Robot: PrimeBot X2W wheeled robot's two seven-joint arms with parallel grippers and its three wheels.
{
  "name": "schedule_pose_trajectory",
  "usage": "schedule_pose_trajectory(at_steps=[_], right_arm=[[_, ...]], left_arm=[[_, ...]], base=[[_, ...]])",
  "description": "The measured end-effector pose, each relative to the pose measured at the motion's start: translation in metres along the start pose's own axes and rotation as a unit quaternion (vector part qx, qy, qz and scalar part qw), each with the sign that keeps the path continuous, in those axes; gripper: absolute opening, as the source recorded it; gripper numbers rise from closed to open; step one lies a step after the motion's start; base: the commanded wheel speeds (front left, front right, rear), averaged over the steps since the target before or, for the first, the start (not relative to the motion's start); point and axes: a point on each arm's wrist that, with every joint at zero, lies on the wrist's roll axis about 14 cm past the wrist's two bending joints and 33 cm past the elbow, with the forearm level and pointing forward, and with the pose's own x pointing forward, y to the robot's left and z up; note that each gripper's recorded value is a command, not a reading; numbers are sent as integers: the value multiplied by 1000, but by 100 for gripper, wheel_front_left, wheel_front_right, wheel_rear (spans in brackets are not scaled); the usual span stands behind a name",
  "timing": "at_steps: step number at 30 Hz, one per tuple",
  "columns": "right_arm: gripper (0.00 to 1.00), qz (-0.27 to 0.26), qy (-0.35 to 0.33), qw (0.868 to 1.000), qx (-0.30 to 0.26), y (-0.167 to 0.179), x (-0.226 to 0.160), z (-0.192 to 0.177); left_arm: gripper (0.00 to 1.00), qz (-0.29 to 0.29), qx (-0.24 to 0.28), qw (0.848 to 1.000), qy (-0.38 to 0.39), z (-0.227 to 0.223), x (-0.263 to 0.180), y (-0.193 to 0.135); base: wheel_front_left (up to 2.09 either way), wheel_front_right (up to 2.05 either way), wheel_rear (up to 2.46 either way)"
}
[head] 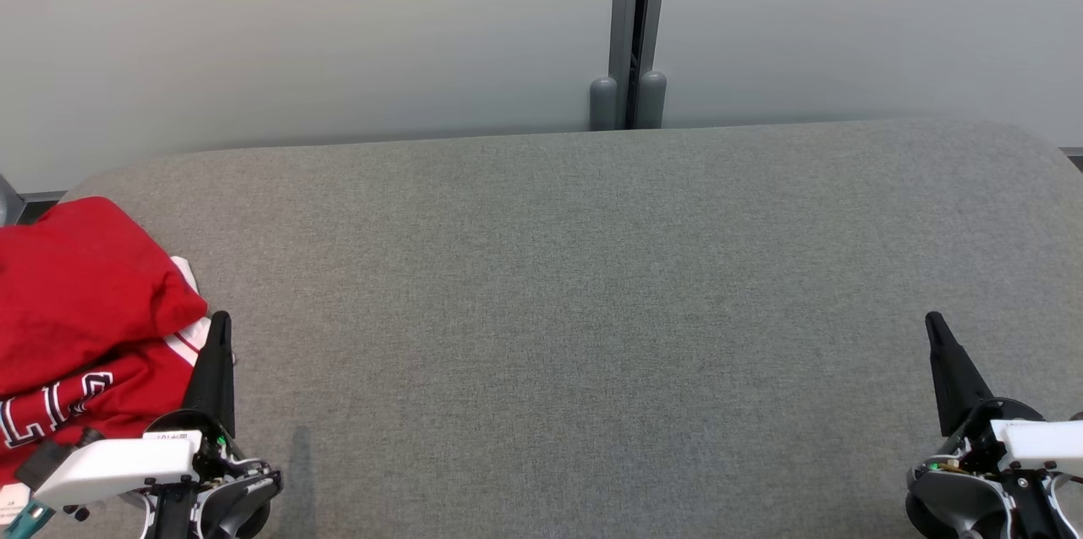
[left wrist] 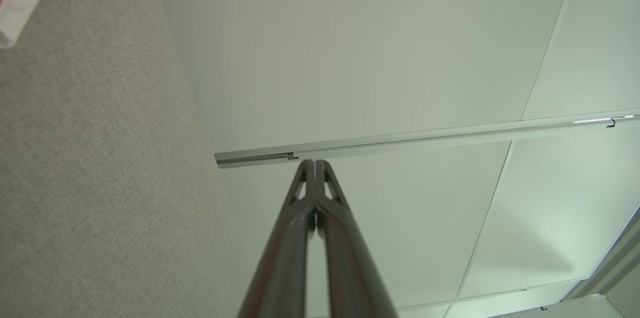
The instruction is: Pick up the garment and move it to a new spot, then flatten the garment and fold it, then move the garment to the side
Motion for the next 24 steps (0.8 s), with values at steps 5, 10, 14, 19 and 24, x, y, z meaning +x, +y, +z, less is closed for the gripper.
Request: schedule_pose_trajectory(at_steps=[5, 10, 14, 19, 24], right_arm=[[0, 0, 0, 1000, 0, 0, 0, 0], [0, 0, 0, 1000, 0, 0, 0, 0], [0, 0, 0, 1000, 0, 0, 0, 0], [0, 0, 0, 1000, 0, 0, 0, 0], [0, 0, 0, 1000, 0, 0, 0, 0]], left_arm=[[0, 0, 0, 1000, 0, 0, 0, 0], [0, 0, 0, 1000, 0, 0, 0, 0], [0, 0, 0, 1000, 0, 0, 0, 0], [0, 0, 0, 1000, 0, 0, 0, 0], [0, 0, 0, 1000, 0, 0, 0, 0]], base=[[0, 0, 0], [0, 0, 0], [0, 0, 0], [0, 0, 0], [0, 0, 0]])
